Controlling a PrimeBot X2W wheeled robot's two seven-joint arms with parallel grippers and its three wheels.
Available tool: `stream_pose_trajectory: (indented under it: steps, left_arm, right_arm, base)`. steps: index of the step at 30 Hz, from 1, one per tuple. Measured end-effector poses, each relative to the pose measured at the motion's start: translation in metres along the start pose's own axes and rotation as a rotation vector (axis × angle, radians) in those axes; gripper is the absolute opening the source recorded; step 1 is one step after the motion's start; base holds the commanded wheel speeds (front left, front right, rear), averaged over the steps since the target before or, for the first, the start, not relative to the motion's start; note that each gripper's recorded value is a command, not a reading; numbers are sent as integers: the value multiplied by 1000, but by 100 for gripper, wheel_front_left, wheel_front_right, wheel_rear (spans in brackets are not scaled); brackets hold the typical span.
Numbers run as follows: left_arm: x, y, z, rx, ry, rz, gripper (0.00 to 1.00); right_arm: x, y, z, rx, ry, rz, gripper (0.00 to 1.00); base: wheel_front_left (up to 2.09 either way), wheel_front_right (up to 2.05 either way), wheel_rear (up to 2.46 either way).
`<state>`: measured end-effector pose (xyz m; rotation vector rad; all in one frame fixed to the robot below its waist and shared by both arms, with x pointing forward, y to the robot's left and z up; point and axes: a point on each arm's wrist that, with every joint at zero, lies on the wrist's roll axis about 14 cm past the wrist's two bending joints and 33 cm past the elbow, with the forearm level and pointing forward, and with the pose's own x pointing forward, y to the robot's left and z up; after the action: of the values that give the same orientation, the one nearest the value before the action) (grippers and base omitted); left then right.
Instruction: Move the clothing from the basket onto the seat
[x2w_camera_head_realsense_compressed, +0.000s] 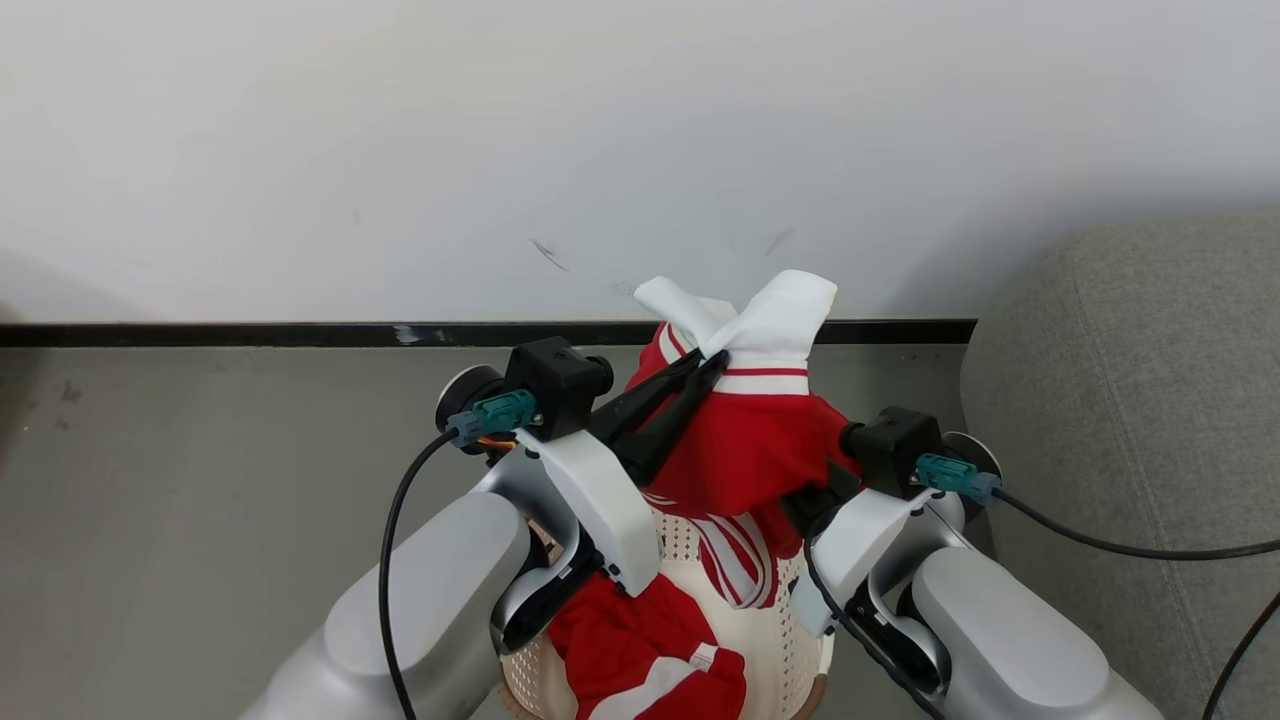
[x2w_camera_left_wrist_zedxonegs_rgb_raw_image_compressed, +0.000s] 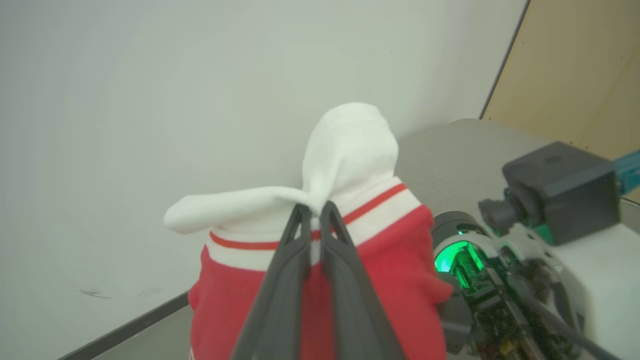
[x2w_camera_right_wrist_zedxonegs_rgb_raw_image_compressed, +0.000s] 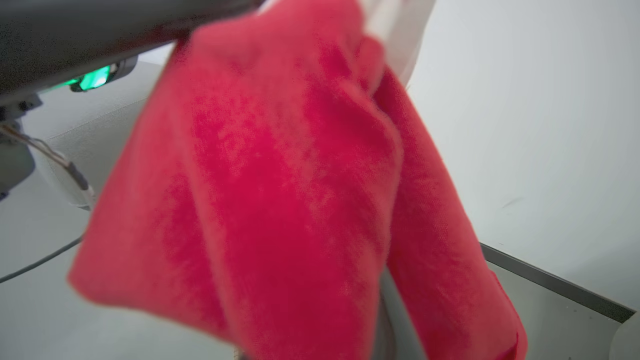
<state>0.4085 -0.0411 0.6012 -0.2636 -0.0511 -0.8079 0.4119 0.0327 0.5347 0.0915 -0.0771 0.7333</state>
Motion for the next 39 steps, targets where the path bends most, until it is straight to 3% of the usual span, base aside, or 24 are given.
stream_pose_trajectory:
  steps: [1,2,4,5,6,7,23,39]
  left_arm:
    - [-1,1,-1,-3,2,4,6]
    - [-2,3,-4,-9,6,11,28]
    - [-4,5,-7,-13,9,19,55]
    - [-4,6,-7,-14,8,27,80]
    - [-5,7,-7,-15,8,29,96]
    - [-5,8,-8,-16,9,30,100]
    - [-2,2,-5,-31,-18,11,100]
    - [-3,-10,-25,-39,21,-38,100]
  right_arm:
    - [0,-2,0,1,-1,-5,0]
    - [-1,-3,1,2,-3,-10,0]
    - [-1,-6,3,3,-10,-19,0]
    - [-1,-8,6,4,-18,-25,0]
    - [-1,-10,9,5,-28,-32,0]
    - [-1,-13,12,5,-39,-39,0]
    - [-18,-62,43,-40,-123,-170,0]
    - [-67,-107,51,-65,-152,-344,0]
  base:
    - [0,0,0]
    - [0,0,0]
    - [0,0,0]
    - [0,0,0]
    - [0,0,0]
    - [0,0,0]
    - [0,0,0]
    - [0,0,0]
